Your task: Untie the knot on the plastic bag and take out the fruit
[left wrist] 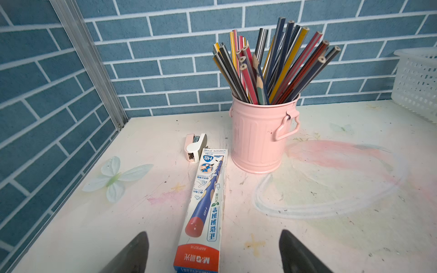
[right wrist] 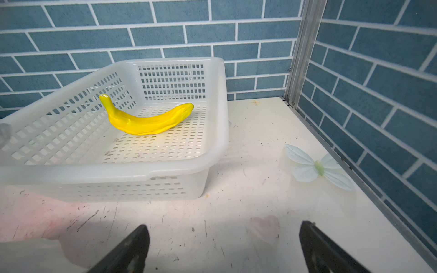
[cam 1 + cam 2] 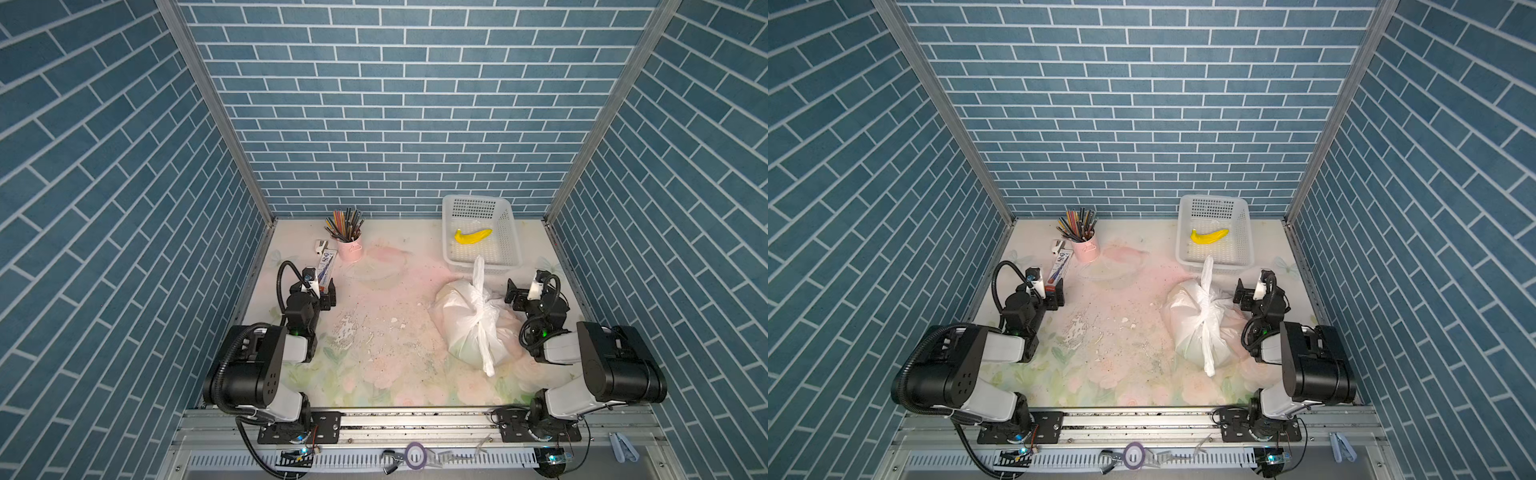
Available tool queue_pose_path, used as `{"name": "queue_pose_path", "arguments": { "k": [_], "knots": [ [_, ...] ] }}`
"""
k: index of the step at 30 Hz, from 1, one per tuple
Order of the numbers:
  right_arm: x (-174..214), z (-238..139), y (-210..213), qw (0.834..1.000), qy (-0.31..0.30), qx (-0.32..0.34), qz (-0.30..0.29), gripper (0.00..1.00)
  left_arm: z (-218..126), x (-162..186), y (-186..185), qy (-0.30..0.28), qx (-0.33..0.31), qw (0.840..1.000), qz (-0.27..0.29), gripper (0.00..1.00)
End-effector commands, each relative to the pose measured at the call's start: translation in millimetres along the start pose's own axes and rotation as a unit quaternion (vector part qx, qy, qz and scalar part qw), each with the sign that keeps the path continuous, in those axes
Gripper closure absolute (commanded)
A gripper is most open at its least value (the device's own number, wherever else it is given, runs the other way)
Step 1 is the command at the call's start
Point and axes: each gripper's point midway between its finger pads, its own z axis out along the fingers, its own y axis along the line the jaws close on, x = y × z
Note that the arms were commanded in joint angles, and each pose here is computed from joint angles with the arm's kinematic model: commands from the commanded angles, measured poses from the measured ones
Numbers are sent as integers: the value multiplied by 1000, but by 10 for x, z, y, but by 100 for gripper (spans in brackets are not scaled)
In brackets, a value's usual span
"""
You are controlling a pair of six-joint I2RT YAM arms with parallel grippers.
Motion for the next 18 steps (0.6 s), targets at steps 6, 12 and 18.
{"name": "queue_pose_path", "arguments": {
  "k": [6,12,18],
  "knots": [
    [-53,11,10,1000,-8,-1,-21,1,6,-92,4,-16,-1,1000,-1,14],
    [-58,15,3,1000,-9,1,-18,1,3,-94,8,-17,-2,1000,-1,14],
    [-74,-31,11,1000,-17,-1,-20,3,-47,-111,31,-26,-9,1000,-4,14]
  ]
}}
